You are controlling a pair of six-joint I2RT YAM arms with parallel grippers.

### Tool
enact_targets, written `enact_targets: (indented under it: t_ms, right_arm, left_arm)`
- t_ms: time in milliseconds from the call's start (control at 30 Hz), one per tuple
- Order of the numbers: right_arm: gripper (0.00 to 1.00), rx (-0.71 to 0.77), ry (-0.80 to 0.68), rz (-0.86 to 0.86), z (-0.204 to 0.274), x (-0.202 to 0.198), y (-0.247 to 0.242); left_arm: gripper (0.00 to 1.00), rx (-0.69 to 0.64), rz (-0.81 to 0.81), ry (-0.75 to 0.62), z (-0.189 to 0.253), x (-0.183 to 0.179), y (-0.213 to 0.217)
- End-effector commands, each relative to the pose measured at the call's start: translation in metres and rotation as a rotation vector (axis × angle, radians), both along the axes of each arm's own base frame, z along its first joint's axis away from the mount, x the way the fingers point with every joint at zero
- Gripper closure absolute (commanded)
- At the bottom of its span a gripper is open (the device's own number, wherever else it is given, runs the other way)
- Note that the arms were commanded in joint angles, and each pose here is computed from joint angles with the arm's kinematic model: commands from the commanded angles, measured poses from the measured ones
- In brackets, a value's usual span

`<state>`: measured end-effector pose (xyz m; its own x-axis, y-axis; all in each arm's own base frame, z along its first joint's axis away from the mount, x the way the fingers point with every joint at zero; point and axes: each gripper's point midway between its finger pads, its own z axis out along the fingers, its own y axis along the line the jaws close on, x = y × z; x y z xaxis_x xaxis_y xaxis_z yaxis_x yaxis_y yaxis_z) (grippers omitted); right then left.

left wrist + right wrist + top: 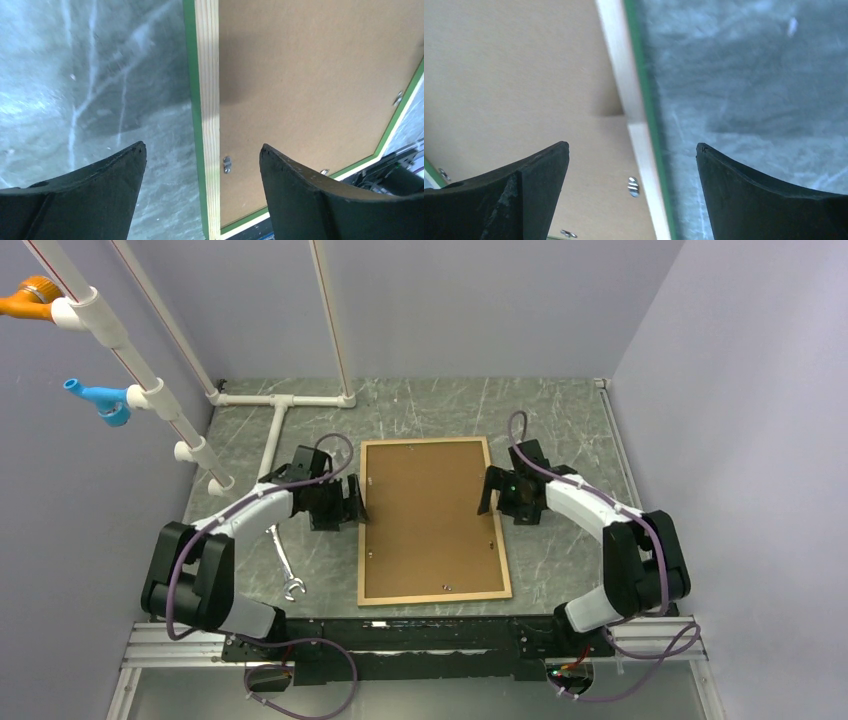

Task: Put the photo into the frame

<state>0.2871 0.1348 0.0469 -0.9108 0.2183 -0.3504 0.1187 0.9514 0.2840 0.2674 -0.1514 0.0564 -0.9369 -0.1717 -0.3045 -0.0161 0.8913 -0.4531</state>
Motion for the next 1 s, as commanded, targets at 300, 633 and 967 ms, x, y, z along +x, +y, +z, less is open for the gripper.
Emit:
enact_targets:
  t_ms: [300,633,967]
  right_arm:
    - [0.00,0.117,0.057,0.048,-0.011,-0.051,0.016]
    - [0.04,0.129,0.025,0.095,0.000,-0.062,0.039]
    - [0.04,0.159,-0.050,0.057,0.004,-0.077,0.032]
  left_arm:
    - [0.18,-0.003,-0.015,0.071,-0.040,-0.066,-0.015]
    - [0.34,-0.045,-0.082,-0.015,-0.026,-0.082,-0.027]
    - [0.30,0.106,0.044,-0.093,-0.020,-0.085,0.009]
